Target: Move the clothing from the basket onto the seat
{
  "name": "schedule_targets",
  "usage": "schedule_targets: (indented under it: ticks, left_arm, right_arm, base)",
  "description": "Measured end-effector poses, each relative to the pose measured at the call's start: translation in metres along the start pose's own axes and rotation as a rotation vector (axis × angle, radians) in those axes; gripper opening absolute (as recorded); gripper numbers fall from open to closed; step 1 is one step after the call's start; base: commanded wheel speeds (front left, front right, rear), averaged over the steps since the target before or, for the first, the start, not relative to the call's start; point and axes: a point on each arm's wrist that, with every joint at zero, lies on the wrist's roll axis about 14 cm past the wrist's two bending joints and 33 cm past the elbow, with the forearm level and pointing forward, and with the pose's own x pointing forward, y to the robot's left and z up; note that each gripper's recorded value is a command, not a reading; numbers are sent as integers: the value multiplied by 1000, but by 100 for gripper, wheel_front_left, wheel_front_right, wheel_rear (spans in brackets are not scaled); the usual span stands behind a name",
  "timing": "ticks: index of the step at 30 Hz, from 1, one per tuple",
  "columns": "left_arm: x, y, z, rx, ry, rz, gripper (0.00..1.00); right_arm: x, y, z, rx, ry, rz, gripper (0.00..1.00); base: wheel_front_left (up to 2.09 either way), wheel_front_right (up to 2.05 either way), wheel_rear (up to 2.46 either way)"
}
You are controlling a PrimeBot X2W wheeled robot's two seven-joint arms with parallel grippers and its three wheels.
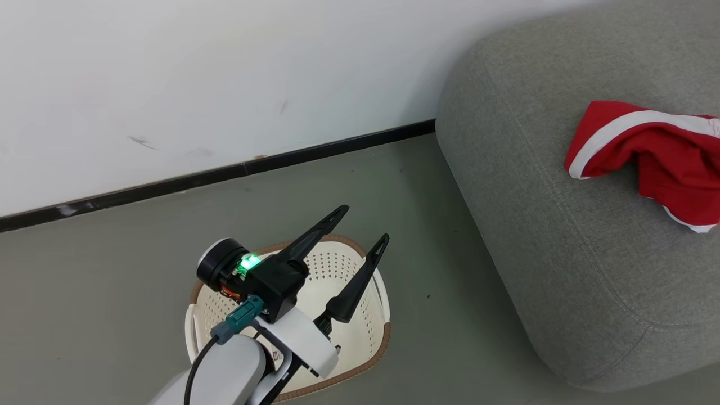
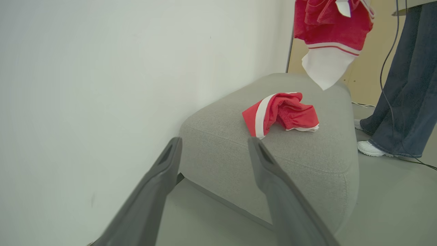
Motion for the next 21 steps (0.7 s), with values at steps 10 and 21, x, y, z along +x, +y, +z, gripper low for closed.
schedule_targets:
  ticks: [10,21]
  left_arm:
    - [0,21,-8,12,18,33,100]
    - [2,48,-22,-1,47,82,100]
  right_arm:
    - [21,1,-38,-26,82,-30,0]
    - [21,68,-150,-130,308,98,0]
  base:
    - [0,0,0]
    - [0,0,0]
